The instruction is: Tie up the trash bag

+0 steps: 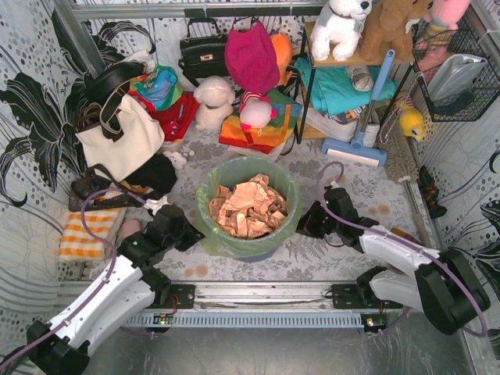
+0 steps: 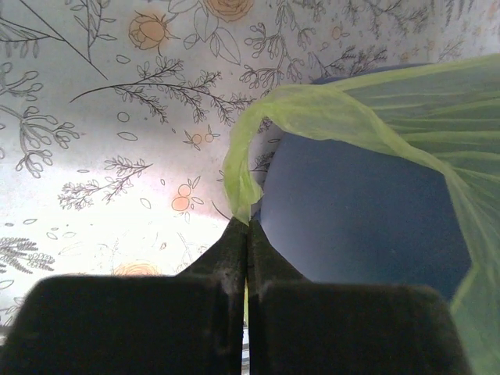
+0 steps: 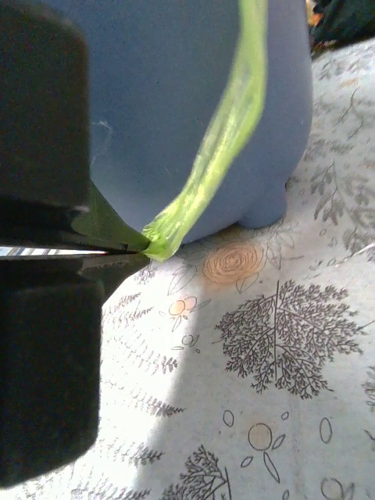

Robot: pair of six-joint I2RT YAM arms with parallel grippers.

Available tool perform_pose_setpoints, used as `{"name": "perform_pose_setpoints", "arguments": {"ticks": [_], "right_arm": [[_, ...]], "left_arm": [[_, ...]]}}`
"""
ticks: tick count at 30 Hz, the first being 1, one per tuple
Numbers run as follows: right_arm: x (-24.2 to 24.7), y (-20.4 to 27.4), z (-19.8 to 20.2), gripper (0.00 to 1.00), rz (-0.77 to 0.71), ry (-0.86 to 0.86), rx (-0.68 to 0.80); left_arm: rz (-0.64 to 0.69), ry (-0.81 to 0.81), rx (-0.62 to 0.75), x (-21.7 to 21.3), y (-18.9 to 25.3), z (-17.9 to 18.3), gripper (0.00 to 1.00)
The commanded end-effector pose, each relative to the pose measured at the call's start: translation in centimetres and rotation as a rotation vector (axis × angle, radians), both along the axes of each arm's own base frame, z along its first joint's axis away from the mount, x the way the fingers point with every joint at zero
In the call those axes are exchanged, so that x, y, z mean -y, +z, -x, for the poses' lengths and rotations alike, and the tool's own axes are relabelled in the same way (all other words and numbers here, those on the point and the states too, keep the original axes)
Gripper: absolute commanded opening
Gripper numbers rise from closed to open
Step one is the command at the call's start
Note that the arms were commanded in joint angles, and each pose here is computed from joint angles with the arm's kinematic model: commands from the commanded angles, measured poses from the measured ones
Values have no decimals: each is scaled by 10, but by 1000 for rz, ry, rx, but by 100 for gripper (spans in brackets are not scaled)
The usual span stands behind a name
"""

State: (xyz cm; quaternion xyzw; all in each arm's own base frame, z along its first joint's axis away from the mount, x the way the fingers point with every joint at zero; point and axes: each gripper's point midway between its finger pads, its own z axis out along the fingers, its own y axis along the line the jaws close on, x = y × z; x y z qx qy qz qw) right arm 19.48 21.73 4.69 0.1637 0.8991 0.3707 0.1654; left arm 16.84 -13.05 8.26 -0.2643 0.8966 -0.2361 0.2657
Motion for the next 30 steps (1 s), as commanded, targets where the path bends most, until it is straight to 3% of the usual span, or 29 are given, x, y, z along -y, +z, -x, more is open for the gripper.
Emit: {"name": "perform_pose_setpoints", "arguments": {"ticks": [1, 6, 18, 30], "right_arm": [[13, 28, -13, 0, 43, -62, 112], [18, 78, -16, 0, 3, -91, 221], [20, 231, -16, 0, -221, -138, 549], [7, 310, -12, 0, -351, -58, 725]], "left_arm": [[19, 78, 92, -11, 35, -8, 0], [45, 106, 181, -19, 72, -7, 0], [215, -7, 582, -11, 222, -4, 0], [296, -217, 707, 29, 281, -9, 0]]}}
